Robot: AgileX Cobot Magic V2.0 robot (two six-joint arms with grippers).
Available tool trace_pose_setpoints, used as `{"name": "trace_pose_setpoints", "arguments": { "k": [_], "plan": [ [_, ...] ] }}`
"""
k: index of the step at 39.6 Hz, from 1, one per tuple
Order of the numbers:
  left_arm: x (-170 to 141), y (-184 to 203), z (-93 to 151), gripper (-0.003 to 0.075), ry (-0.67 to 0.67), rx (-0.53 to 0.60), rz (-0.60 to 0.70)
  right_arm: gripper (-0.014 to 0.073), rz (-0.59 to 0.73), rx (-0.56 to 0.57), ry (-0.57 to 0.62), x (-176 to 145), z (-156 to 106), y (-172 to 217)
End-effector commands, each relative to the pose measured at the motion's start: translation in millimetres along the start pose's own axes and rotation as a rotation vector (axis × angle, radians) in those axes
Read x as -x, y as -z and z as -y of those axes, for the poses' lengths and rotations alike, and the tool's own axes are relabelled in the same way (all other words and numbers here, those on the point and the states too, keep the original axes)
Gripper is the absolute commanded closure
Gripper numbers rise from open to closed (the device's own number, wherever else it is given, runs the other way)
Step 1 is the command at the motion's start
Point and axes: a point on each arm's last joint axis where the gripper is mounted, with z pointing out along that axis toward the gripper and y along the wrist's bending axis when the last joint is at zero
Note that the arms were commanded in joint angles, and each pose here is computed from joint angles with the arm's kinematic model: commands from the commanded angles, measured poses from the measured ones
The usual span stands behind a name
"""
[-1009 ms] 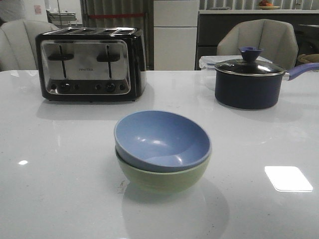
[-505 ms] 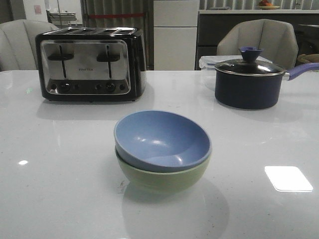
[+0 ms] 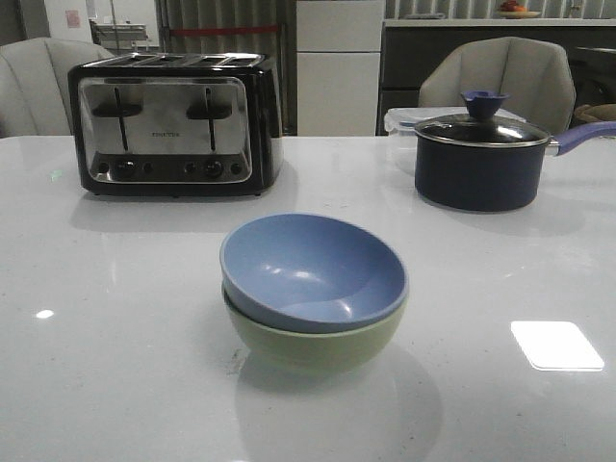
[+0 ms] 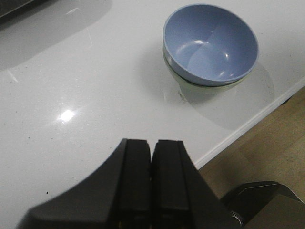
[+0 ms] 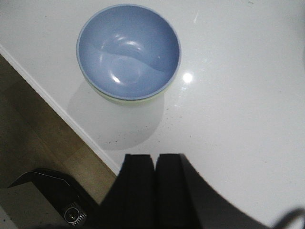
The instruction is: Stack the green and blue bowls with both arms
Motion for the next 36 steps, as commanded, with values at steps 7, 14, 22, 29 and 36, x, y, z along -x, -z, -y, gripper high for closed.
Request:
{"name": "trace_pose_setpoints", "arguments": {
  "k": [7, 14, 22, 29, 36],
  "plan": [
    [13, 7, 0, 0.0627, 0.01, 0.002, 0.1, 0.0538, 0.086, -0.024, 0.001, 13, 2, 6],
    [13, 7, 0, 0.0627, 0.01, 0.002, 0.1, 0.0538, 0.086, -0.024, 0.001, 13, 2, 6],
    [10, 14, -3, 0.0627, -0.001, 0.033, 0.13, 0.0538, 0.085, -0.023, 0.001, 12, 2, 6],
    [-1, 35, -21, 0.0627, 0.068, 0.186, 0.273, 0.0538, 0.085, -0.023, 0.001, 12, 2, 6],
    [-33, 43, -28, 0.0627, 0.191, 0.337, 0.516, 0.0538, 0.085, -0.023, 0.001, 12, 2, 6]
  ]
}}
